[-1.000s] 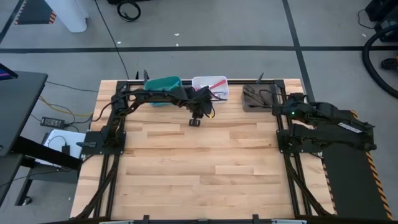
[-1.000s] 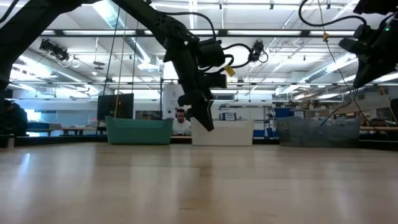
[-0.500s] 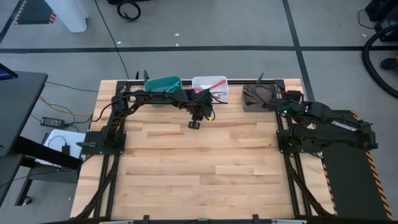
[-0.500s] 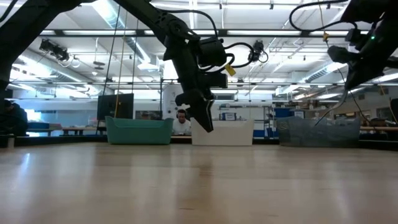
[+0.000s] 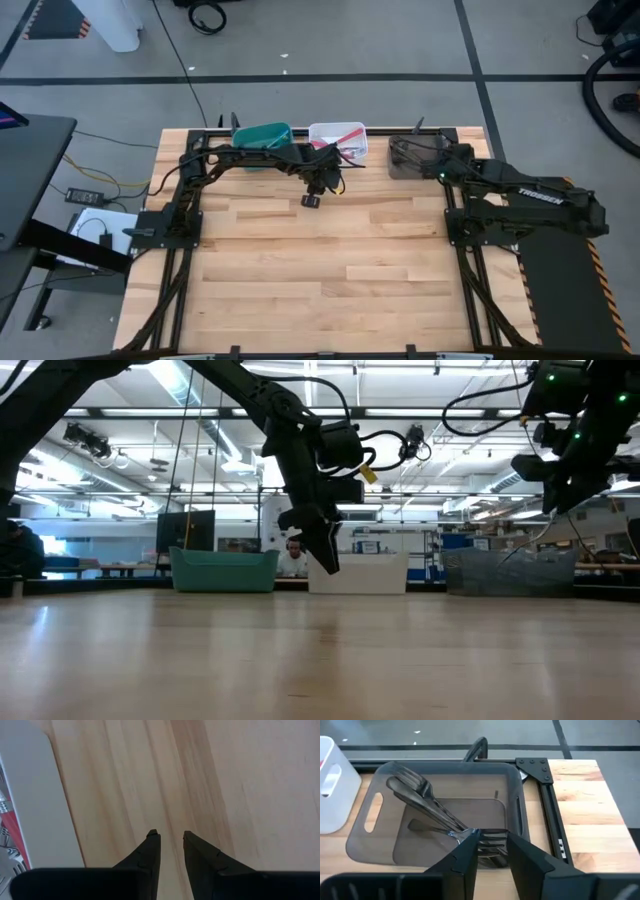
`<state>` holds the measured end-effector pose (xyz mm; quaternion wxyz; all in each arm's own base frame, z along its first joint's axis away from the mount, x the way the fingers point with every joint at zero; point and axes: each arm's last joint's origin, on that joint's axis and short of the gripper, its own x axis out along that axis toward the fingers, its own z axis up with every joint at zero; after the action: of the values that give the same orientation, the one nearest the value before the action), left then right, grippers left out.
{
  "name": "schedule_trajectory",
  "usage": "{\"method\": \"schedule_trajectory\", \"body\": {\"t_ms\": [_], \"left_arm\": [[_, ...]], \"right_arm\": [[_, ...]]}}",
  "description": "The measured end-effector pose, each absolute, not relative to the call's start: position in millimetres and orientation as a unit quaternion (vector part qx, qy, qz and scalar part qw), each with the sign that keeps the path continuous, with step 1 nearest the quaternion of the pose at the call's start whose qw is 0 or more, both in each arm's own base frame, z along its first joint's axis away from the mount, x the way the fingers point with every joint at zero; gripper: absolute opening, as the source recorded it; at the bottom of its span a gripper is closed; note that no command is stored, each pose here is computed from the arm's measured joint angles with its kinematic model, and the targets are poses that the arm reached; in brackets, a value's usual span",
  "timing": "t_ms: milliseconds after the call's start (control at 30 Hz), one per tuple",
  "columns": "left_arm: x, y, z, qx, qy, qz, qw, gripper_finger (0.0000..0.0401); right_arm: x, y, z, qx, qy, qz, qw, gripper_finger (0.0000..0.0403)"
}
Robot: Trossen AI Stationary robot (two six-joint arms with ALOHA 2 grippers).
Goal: Sort silverware by color (type)
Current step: Put the black fork into the black bin, then return to Home Position
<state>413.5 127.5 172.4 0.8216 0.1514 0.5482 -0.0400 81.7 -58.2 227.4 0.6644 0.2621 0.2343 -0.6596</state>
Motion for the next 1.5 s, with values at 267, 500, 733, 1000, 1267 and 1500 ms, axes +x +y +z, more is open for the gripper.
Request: {"method": "schedule_trajectory", "body": {"t_ms": [267, 500, 733, 1000, 1267, 1500], "left_arm": [[412, 127, 175, 0.151, 0.548, -0.041, 0.821, 0.0084], [404, 126, 207, 0.164, 0.524, -0.034, 0.835, 0.0084], [387, 132, 241, 0.163, 0.505, -0.013, 0.847, 0.0084], [357, 142, 280, 0.122, 0.474, -0.037, 0.871, 0.0084], [315, 141, 328, 0.021, 0.364, -0.17, 0.915, 0.0084], [300, 136, 337, 0.005, 0.37, -0.185, 0.91, 0.0084]], "right_arm": [[84, -61, 228, 0.288, 0.228, -0.647, 0.668, 0.0118], [89, -64, 242, 0.297, 0.212, -0.619, 0.695, 0.0118], [89, -69, 254, 0.25, 0.2, -0.636, 0.702, 0.0117], [84, -75, 254, 0.262, 0.203, -0.644, 0.689, 0.0117], [94, -71, 256, 0.305, 0.201, -0.572, 0.734, 0.0117], [105, -64, 262, 0.29, 0.185, -0.524, 0.779, 0.0117]]}}
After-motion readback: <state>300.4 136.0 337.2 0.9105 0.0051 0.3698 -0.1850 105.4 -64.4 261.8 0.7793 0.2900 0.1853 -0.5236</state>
